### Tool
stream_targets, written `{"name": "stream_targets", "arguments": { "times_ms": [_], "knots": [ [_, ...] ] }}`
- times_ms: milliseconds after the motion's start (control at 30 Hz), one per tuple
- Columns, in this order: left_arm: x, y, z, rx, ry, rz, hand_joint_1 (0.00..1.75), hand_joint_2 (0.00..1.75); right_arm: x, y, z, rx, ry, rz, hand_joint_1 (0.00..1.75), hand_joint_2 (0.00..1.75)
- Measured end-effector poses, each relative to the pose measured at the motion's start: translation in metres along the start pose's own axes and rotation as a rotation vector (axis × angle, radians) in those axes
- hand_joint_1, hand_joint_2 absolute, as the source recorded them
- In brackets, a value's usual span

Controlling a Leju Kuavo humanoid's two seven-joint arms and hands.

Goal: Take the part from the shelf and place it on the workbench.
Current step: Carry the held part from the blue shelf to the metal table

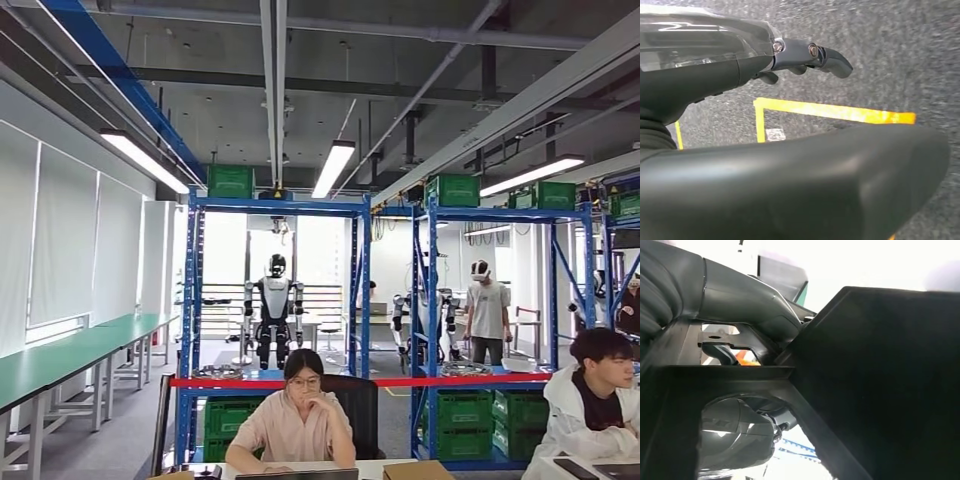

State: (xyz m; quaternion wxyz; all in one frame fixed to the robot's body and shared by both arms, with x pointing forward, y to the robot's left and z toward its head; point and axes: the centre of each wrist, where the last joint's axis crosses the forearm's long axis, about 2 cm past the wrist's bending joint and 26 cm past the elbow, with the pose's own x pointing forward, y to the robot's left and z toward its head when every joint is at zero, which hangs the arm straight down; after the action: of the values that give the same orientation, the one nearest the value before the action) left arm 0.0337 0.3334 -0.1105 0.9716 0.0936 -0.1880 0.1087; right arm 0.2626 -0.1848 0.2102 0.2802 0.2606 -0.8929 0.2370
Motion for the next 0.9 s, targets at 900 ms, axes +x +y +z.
{"name": "stream_targets", "arguments": {
  "times_ms": [900],
  "knots": [
    [0.018, -0.009, -0.004, -0.099, -0.025, -0.131, 0.00, 1.75, -0.039, -0.138, -0.159, 0.044, 0.326, 0.582, 1.75, 1.75]
  ]
}}
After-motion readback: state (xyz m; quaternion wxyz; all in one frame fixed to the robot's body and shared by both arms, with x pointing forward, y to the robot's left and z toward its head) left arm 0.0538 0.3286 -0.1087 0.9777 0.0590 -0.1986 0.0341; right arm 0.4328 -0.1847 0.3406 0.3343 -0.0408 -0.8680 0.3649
